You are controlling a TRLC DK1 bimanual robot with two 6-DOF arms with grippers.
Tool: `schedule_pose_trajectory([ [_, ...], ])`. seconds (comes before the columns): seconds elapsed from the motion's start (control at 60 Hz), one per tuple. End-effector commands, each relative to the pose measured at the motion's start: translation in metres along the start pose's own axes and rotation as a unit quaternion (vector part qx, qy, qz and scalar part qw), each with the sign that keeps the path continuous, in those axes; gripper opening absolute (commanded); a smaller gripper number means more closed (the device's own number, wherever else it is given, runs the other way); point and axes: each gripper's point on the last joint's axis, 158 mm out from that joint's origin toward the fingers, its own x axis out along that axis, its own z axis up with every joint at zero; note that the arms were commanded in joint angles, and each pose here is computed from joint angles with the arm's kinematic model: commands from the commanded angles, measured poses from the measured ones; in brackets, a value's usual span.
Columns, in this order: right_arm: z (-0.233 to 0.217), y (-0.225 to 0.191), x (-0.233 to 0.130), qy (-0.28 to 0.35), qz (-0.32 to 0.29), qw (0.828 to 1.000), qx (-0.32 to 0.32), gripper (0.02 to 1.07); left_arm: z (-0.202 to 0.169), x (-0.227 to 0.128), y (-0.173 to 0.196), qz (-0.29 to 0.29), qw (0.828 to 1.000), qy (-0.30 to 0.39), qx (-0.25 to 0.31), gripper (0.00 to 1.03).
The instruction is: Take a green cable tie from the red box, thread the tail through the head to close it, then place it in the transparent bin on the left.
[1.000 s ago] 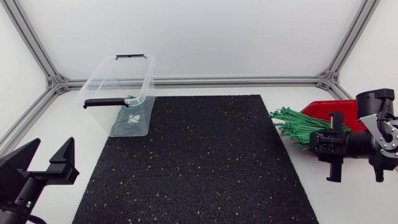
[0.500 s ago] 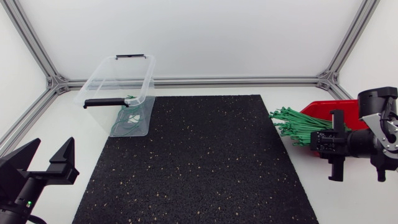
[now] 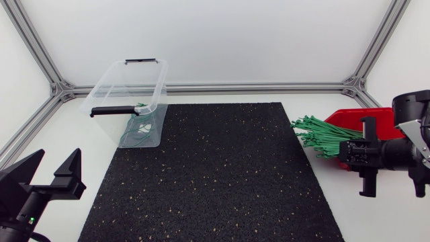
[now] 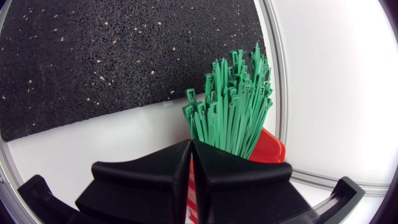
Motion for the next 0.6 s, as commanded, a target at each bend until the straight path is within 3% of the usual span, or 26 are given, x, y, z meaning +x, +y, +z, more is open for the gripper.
schedule_pose_trajectory([
  [0.0,0.004,-0.013,-0.012,-0.005,-0.016,1.0,-0.016,0.1,-0.022,0.002,0.0,0.002,1.0,0.023,-0.006,0.99],
  [0.283,0.016,-0.03,-0.037,-0.028,-0.035,0.999,-0.004,0.1,-0.022,0.002,0.0,0.002,1.0,0.023,-0.006,0.99],
  [0.583,0.03,-0.032,-0.039,-0.052,-0.029,0.998,0.013,0.1,-0.022,0.002,0.001,0.003,1.0,0.023,-0.006,0.99],
])
